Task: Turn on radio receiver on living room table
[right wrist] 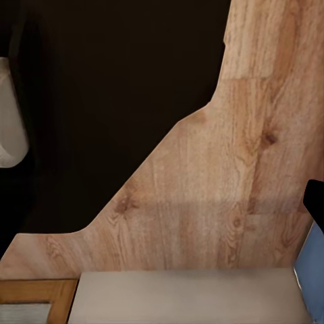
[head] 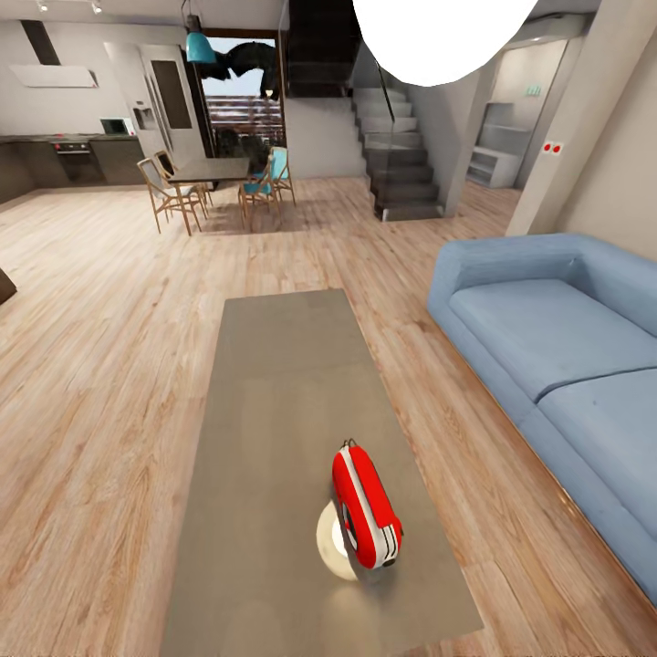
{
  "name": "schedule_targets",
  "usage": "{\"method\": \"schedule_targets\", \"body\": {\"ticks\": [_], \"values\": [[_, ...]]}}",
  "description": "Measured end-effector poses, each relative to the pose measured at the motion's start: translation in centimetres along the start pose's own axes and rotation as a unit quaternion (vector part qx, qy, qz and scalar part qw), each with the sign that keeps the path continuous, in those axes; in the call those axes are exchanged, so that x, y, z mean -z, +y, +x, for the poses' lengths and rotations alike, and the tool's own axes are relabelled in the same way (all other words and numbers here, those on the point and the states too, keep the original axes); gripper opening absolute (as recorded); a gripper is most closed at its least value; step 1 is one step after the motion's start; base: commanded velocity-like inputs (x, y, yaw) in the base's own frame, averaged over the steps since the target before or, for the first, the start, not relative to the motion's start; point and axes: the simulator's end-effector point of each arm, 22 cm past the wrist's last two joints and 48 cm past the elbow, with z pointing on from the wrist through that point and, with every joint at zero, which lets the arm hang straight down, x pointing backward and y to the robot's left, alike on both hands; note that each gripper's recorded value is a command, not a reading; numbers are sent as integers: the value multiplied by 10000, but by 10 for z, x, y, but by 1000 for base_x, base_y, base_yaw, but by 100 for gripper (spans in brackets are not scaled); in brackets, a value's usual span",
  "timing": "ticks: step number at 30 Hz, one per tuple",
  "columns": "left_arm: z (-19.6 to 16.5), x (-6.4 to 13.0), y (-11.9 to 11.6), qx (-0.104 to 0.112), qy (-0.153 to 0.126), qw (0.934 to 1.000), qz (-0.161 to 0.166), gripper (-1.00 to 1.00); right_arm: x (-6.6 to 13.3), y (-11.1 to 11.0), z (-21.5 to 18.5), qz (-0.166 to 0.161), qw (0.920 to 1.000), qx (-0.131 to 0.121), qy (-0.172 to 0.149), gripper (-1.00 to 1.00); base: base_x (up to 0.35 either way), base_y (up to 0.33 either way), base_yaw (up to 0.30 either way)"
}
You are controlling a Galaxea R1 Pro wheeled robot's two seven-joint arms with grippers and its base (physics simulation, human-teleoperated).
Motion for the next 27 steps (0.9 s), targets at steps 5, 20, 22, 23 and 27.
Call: {"method": "schedule_targets", "body": {"ticks": [5, 20, 22, 23, 27], "values": [[3, 0, 0, -1, 37, 10000, -3, 100, 0, 0, 3, -3, 10000, 12, 34, 100, 0, 0, 0], [12, 0, 1, 1, 158, 9999, -11, 100, 1, 1, 12, -14, 9999, 11, 155, 100, 0, 0, 0], [14, 0, 1, 1, 177, 9998, -13, 100, 1, 1, 13, -15, 9999, 11, 171, 100, 0, 0, 0], [14, 0, 1, 0, 185, 9998, -13, 100, 1, 1, 14, -16, 9998, 11, 179, 100, 0, 0, 0], [17, 0, 1, -1, 217, 9998, -15, 100, 1, 1, 16, -19, 9998, 11, 212, 100, 0, 0, 0]]}}
